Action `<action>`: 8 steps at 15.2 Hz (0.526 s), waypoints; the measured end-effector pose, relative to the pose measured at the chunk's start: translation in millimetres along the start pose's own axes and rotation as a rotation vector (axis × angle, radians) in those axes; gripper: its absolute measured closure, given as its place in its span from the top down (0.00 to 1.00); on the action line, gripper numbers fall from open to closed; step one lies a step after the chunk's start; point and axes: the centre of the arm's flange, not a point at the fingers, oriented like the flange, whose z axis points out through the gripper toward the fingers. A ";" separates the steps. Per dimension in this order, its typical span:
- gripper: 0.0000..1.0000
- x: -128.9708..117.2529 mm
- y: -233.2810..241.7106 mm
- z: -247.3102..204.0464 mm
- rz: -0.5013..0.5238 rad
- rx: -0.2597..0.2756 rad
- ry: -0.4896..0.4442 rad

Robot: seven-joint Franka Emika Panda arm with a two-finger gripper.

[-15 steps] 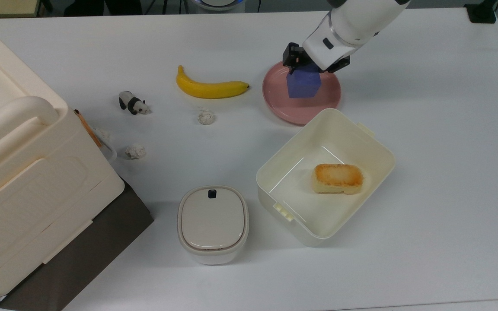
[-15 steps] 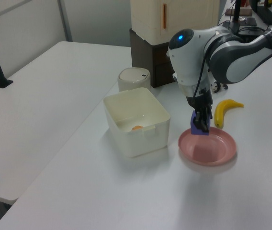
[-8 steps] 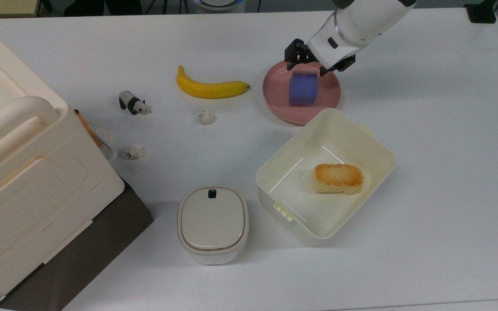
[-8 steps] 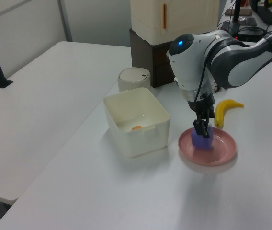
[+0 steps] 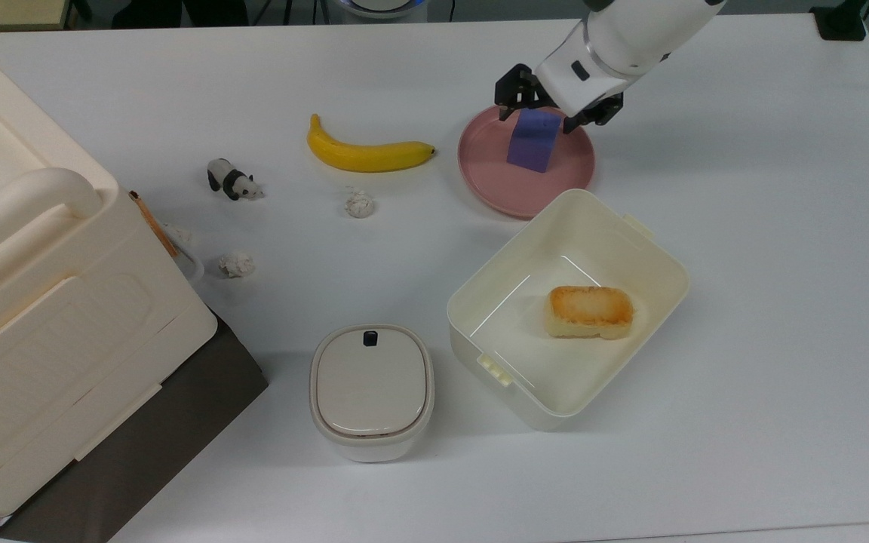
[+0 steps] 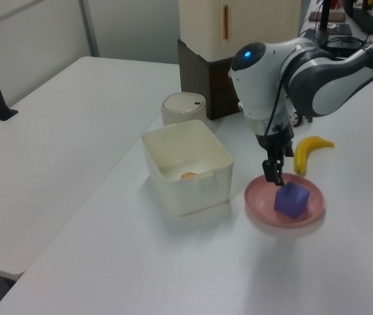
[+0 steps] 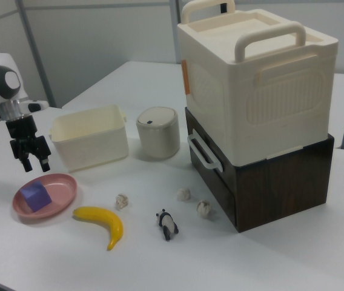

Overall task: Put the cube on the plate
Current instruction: 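Open the gripper to release the cube and lift away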

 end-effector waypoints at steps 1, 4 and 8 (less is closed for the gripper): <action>1.00 3.8 9.1 -5.2 0.018 0.007 0.008; 1.00 18.7 66.1 -36.8 0.119 0.045 0.057; 1.00 21.4 163.6 -81.5 0.250 0.080 0.137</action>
